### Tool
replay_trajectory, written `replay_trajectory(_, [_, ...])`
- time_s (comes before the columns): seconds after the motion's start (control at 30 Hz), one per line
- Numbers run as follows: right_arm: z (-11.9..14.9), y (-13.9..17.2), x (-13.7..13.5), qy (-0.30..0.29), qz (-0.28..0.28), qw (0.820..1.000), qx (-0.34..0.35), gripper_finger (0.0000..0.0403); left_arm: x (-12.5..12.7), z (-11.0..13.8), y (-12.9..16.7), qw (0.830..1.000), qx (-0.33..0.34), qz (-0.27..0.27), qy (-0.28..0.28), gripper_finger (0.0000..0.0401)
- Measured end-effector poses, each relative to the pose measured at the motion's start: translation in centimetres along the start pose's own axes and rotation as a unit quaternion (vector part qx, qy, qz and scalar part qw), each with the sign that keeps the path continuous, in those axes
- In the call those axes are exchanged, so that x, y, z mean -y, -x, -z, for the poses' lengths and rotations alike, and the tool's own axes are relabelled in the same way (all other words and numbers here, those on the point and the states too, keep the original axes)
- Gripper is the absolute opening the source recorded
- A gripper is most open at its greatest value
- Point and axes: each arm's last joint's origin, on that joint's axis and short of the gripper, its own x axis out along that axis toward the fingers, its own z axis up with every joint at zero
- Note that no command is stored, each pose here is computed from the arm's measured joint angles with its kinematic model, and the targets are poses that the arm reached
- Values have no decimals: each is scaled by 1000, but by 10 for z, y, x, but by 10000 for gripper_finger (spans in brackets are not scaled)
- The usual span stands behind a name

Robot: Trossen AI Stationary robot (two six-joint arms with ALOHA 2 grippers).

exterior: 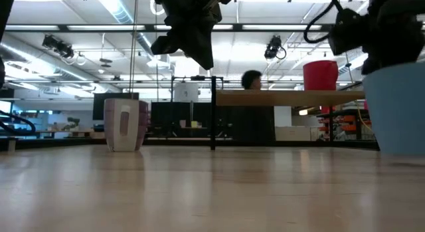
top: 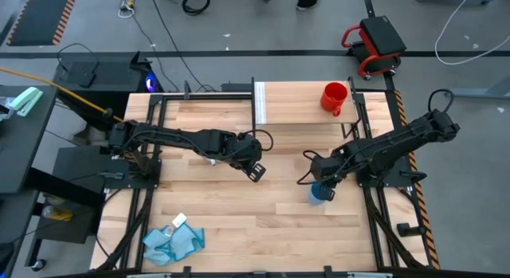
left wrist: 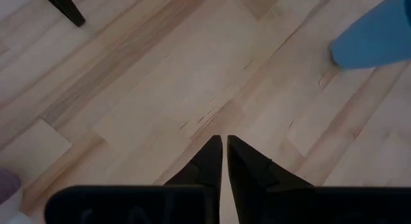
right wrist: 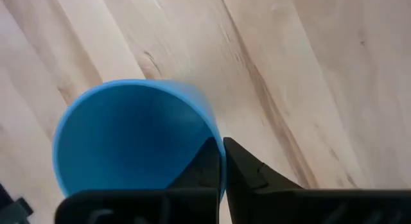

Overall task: Stack small to large cups/mugs on shelf
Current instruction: Put the blue cup on the shelf

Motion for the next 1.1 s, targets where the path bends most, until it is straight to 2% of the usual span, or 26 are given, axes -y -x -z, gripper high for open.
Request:
replay_trajectory(0.27, [-23, 64, 5, 23, 27, 999, 23, 5, 0, -1, 0, 1000, 2, 2, -10, 27])
replay_trajectory(0.6, [-55, 142, 41, 9, 115, 993, 38, 3, -2, -5, -1, 1000, 7, 3, -16, 26])
replay_trajectory(0.93, [-101, 178, 69, -4, 126, 988, 88, 3, -2, -5, -1, 1000, 7, 3, -17, 26])
replay_trajectory(1.1, [-131, 189, 88, -29, 135, 985, 102, 3, -1, -5, -1, 1000, 10, 6, -17, 29])
